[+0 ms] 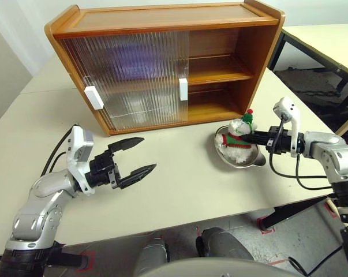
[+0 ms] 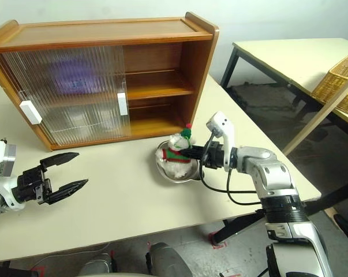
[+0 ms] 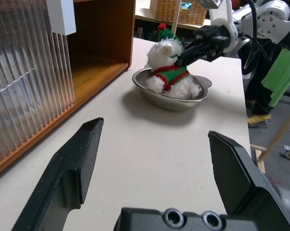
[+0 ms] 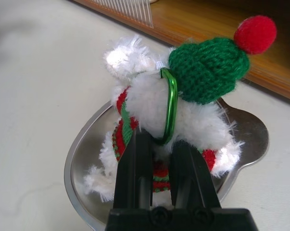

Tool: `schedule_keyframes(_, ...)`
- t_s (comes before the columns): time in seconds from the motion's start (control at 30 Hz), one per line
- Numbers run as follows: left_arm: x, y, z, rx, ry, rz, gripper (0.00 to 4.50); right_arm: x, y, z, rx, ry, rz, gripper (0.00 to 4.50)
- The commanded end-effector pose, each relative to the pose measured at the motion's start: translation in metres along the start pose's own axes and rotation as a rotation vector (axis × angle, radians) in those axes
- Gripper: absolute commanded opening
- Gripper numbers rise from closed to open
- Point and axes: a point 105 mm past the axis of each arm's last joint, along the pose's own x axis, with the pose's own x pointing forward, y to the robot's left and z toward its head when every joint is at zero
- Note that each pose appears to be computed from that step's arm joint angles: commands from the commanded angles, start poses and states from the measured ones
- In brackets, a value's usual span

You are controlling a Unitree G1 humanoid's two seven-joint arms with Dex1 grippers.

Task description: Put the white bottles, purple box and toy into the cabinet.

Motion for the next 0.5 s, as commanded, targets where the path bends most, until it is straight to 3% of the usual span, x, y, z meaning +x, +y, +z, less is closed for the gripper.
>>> schedule_keyframes(0.03, -0.002, 0.000, -0.007, 0.000, 0.015, 0.005, 4.50, -0.007, 0.007, 0.016, 0.013, -0.053, 0.067, 0.20)
schedule_keyframes(0.23, -0.003, 0.002, -0.010, 0.000, 0.013, 0.007, 4.50, -0.020, 0.012, 0.036, 0.025, -0.090, 0.127, 0.20)
schedule_keyframes(0.5, -0.002, 0.002, -0.012, 0.002, 0.010, 0.003, 4.50, -0.024, 0.002, 0.097, -0.084, -0.257, 0.098, 0.20)
